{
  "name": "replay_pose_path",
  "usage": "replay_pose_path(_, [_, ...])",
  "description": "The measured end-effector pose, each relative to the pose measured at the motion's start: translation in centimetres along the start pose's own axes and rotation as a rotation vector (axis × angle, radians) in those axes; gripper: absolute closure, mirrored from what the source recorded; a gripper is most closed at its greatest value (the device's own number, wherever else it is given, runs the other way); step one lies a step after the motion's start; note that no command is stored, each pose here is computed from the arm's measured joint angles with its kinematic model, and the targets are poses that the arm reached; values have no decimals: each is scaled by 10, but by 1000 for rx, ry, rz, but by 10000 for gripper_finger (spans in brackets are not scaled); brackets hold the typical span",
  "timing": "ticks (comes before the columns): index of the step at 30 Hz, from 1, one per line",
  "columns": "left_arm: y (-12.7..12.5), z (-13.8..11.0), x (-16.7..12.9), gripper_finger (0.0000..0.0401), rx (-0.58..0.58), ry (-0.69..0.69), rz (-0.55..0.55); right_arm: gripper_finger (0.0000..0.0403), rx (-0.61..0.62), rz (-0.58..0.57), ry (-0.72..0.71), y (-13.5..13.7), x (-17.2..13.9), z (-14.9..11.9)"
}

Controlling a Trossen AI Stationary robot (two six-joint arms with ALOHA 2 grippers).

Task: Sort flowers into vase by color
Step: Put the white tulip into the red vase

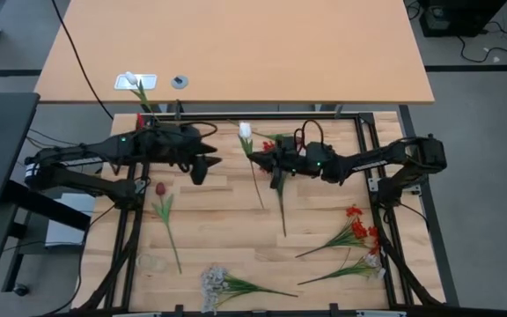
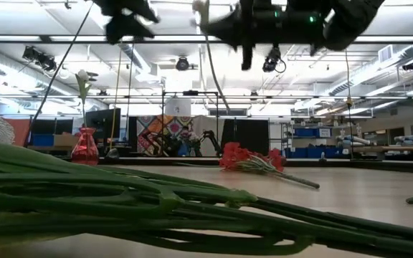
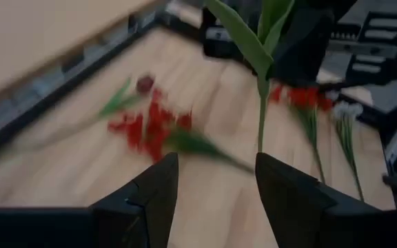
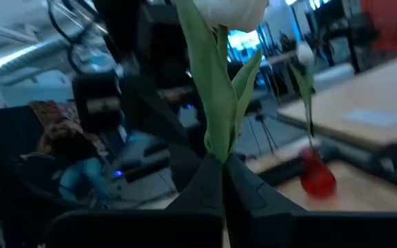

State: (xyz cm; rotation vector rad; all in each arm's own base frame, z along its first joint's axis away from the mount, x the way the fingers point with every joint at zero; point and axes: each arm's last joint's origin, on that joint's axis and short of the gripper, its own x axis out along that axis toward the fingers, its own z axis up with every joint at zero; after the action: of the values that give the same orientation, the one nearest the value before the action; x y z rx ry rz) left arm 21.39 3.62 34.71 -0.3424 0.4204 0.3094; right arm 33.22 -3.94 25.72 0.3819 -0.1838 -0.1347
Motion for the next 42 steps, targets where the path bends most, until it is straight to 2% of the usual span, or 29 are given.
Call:
replay_pose_path(9, [-5,10,31,202,44,-101,-30,398,-45,62,-92,6,18,39])
replay_pose_path(18, [-15,24,50,219,68,-245,-165,397,-120,112,-116,5,27,60])
replay_pose_path(28, [-5,35,46,302,56,-330,-150,396,-127,145,-112,2,27,62])
replay_pose_path(33, [-2,36,46,361,66,-318,-202,394,-114,141,-111,0,26,63])
replay_pose_path(36, [-3,36,46,392,77,-311,-232,378,-57,130,-107,-4,26,65])
replay_pose_path(40, [-2,35,39,397,83,-306,-221,329,40,130,-74,-13,25,68])
replay_pose_path(42, [-1,36,31,398,89,-314,-177,301,85,150,-47,-17,23,71])
